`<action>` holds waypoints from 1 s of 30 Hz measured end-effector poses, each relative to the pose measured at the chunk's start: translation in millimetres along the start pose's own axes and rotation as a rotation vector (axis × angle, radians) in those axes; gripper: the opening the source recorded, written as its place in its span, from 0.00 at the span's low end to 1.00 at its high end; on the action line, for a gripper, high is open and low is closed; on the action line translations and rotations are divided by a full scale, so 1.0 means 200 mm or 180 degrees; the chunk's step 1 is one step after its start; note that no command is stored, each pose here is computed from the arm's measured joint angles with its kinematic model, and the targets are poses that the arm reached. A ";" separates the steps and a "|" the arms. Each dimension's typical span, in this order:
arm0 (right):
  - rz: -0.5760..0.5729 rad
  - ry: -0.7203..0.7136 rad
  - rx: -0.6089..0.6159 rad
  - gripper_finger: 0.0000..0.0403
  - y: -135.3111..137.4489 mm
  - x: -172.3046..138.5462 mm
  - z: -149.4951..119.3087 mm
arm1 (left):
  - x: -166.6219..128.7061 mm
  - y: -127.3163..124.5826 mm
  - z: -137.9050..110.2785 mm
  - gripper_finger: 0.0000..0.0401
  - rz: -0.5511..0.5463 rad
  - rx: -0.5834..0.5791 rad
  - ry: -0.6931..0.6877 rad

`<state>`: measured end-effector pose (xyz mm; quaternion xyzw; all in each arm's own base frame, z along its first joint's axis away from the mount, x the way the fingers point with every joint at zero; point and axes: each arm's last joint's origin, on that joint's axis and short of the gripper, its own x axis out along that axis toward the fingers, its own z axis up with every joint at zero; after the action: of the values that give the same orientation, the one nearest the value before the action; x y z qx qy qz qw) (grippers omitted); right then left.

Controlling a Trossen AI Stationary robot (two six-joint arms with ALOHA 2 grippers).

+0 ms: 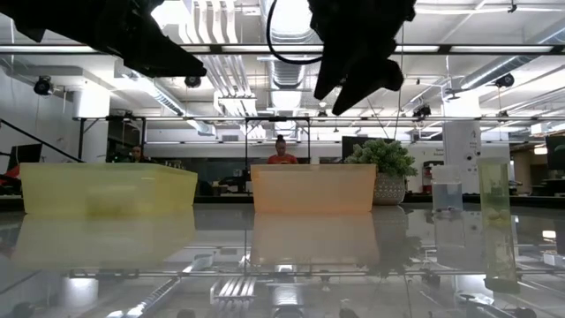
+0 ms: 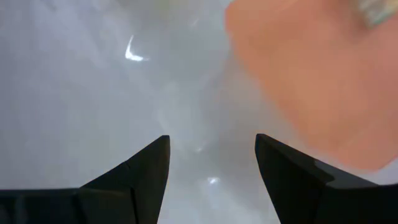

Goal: Pick and place medicine bottles into bin by pill shape (circle, oval)
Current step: Put the transparent capsule bottle into the yellow bin

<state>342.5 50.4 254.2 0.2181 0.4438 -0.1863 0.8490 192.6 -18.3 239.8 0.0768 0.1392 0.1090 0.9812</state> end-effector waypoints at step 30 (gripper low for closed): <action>-0.1039 0.1457 0.0368 0.55 -0.09 -0.14 -0.22 | 0.00 0.00 0.00 0.51 -0.0002 -0.0069 0.0010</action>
<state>288.8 63.0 251.9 0.2281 0.6417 -0.2915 0.6717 192.6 -18.3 239.4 0.0660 0.1396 0.1104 0.9818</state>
